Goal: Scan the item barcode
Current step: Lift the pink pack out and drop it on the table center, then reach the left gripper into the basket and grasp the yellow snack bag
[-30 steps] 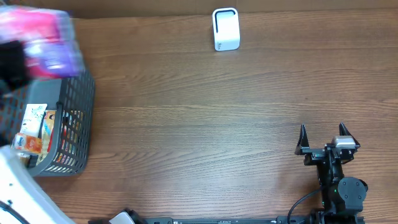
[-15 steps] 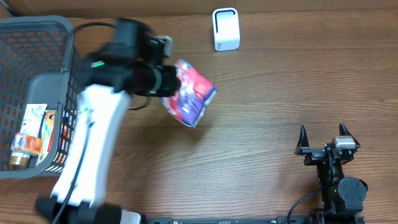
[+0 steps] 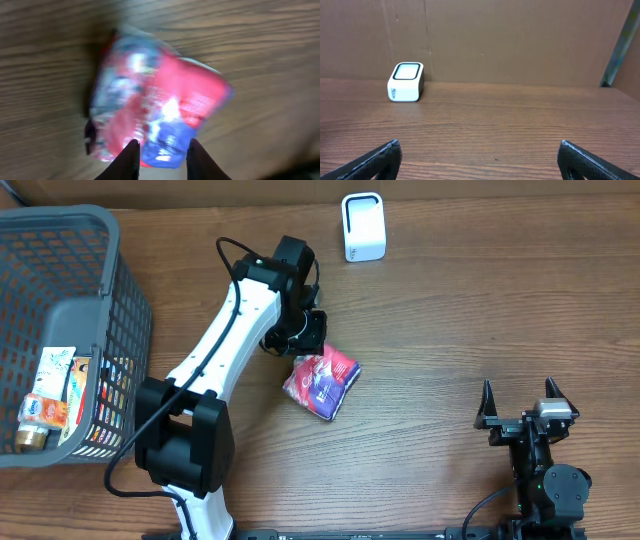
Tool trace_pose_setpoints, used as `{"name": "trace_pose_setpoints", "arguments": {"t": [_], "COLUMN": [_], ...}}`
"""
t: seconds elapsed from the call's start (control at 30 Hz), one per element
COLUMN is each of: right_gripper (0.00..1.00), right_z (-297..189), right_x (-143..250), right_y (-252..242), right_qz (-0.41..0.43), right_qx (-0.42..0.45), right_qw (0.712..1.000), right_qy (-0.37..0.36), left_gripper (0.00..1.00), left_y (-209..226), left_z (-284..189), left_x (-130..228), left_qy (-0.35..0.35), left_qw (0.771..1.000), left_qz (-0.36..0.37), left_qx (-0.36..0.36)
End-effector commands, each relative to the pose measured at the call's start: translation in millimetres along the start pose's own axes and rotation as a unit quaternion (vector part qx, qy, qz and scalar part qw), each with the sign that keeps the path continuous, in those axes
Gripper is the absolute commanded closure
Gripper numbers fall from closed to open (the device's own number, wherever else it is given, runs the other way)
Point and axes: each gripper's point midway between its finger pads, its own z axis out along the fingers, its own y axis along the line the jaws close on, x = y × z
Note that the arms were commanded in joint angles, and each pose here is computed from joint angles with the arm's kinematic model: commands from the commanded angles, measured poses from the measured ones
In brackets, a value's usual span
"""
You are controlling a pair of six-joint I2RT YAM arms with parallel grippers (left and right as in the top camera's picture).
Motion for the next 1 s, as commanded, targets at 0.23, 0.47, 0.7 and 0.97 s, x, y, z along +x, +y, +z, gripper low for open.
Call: {"name": "trace_pose_setpoints", "arguments": {"t": [0.23,0.47,0.7,0.97], "right_gripper": [0.0,0.0,0.0,0.0], "right_z": [0.2,0.2,0.2,0.2], "right_x": [1.7,1.7,1.7,1.7], "right_y": [-1.6,-1.6,-1.6,-1.6], "right_qz": [0.002,0.002,0.002,0.002], "right_qx": [0.004,0.004,0.004,0.004], "right_qw": [1.0,1.0,1.0,1.0], "right_qy": [-0.002,-0.002,-0.002,-0.002], "left_gripper": [0.48,0.13,0.0,0.0], "left_y": [-9.6,21.3,97.5,186.6], "left_z": [-176.0,-217.3,-229.6,-360.2], "left_x": [-46.3,-25.2,-26.8,10.6], "left_qy": [-0.177,-0.198,-0.224,-0.399], "left_qw": [0.983,0.979,0.947,0.868], "left_qz": [0.018,-0.004,-0.138,-0.254], "left_qx": [0.036,-0.038,-0.187,-0.152]}}
